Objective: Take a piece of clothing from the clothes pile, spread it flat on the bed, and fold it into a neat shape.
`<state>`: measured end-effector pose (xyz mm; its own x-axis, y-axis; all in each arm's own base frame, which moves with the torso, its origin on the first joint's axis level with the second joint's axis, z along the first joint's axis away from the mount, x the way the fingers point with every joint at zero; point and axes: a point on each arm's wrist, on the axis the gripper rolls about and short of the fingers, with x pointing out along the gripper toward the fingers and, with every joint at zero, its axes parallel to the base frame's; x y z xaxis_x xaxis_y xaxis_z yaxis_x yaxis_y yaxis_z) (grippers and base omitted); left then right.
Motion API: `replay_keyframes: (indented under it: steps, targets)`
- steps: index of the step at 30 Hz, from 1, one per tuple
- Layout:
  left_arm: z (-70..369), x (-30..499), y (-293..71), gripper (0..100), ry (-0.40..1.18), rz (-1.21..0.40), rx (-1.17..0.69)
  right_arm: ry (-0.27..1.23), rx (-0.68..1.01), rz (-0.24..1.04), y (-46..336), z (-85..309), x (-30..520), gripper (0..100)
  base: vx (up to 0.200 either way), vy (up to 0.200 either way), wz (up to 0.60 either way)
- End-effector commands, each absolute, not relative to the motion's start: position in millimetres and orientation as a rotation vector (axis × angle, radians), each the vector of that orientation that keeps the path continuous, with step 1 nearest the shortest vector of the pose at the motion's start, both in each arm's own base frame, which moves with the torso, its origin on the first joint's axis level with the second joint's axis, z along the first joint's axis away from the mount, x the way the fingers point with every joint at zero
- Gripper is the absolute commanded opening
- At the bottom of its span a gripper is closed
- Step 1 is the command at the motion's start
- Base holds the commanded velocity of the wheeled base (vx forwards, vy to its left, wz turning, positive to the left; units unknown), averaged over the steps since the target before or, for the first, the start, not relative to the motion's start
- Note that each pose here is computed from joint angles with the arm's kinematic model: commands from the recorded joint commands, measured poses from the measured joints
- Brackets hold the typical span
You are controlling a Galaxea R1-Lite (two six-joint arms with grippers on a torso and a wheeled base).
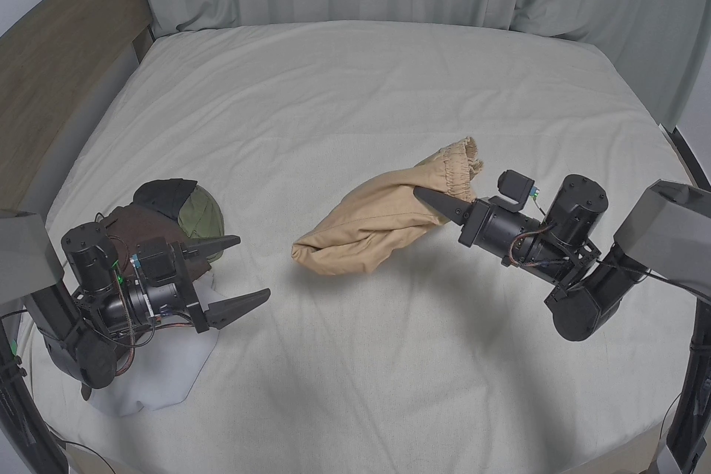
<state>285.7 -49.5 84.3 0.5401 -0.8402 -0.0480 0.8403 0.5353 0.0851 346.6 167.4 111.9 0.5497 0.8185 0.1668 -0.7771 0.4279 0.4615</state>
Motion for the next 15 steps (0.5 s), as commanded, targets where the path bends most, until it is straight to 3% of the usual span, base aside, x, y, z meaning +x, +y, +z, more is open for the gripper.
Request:
replay_keyframes:
  steps: [1, 15]
  targets:
    - [84, 286, -49, 100, 0.002, -1.0, 0.102, 0.076, 0.54, 1.004, 169, 104, 367, 0, 0.0, 0.0, 0.0]
    - [80, 281, -44, 100, 0.017, -0.986, 0.111, 0.067, 0.59, 0.992, 169, 94, 424, 0, 0.0, 0.0, 0.0]
